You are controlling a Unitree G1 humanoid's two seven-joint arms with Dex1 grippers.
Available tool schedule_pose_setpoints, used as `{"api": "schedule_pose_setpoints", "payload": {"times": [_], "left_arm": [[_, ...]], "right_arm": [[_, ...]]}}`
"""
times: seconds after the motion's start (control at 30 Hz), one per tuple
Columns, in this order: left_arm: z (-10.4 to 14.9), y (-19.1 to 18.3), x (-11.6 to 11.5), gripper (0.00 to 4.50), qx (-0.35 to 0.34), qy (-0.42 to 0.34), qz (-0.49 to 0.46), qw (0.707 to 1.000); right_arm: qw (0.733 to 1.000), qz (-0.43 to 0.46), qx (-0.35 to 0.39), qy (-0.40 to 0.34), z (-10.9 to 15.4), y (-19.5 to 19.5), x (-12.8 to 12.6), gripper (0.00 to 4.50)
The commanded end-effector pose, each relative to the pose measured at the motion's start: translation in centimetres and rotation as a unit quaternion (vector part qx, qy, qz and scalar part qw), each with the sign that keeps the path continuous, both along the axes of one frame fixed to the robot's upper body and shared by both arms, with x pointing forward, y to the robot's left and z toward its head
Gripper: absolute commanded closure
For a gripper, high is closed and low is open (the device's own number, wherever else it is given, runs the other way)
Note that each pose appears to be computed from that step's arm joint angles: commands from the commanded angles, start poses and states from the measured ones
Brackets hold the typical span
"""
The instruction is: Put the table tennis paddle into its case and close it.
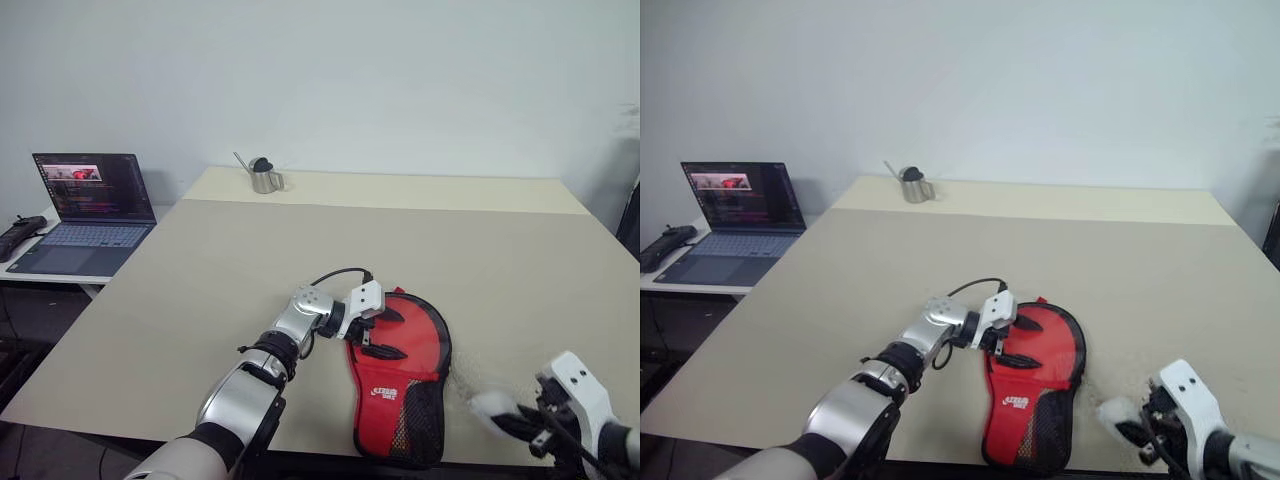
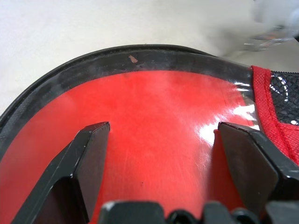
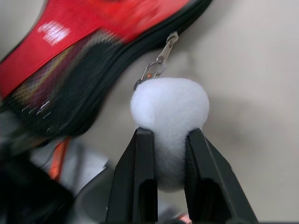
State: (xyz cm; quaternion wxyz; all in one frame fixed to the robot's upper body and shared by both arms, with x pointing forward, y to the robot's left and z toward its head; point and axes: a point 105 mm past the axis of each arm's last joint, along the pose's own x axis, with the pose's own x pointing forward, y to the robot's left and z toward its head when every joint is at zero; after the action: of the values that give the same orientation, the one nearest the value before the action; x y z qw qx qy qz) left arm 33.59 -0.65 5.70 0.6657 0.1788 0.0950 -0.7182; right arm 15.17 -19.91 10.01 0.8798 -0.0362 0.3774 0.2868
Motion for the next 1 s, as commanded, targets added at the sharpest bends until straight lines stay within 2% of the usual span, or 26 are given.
{"api": "schedule_pose_setpoints", "payload": {"times": [0.03, 0.3, 0.43, 0.6, 0.73, 1.0], "left_arm": [[-4.9, 1.1, -2.3, 0.45, 0.088, 0.056, -0.015, 0.994], [-4.7, 0.4, -2.3, 0.45, 0.081, 0.052, -0.017, 0.995], [-4.6, 0.2, -2.2, 0.45, 0.079, 0.048, -0.016, 0.996], [-4.6, 0.2, -2.1, 0.45, 0.078, 0.046, -0.013, 0.996], [-4.5, 0.2, -2.1, 0.45, 0.077, 0.045, -0.013, 0.996], [-4.6, 0.0, -2.2, 0.45, 0.075, 0.044, -0.014, 0.996]], "right_arm": [[0.996, 0.072, 0.039, 0.018, 0.6, 2.1, -2.2, 4.16], [0.977, 0.155, 0.098, 0.104, -1.7, 5.7, -6.9, 4.17], [0.972, 0.165, 0.126, 0.106, -2.1, 7.3, -8.1, 4.17], [0.971, 0.166, 0.148, 0.093, -2.2, 8.7, -8.5, 4.17], [0.976, 0.151, 0.138, 0.078, -1.9, 8.9, -7.4, 4.17], [0.983, 0.137, 0.113, 0.053, 1.0, 7.9, -4.3, 1.54]]}}
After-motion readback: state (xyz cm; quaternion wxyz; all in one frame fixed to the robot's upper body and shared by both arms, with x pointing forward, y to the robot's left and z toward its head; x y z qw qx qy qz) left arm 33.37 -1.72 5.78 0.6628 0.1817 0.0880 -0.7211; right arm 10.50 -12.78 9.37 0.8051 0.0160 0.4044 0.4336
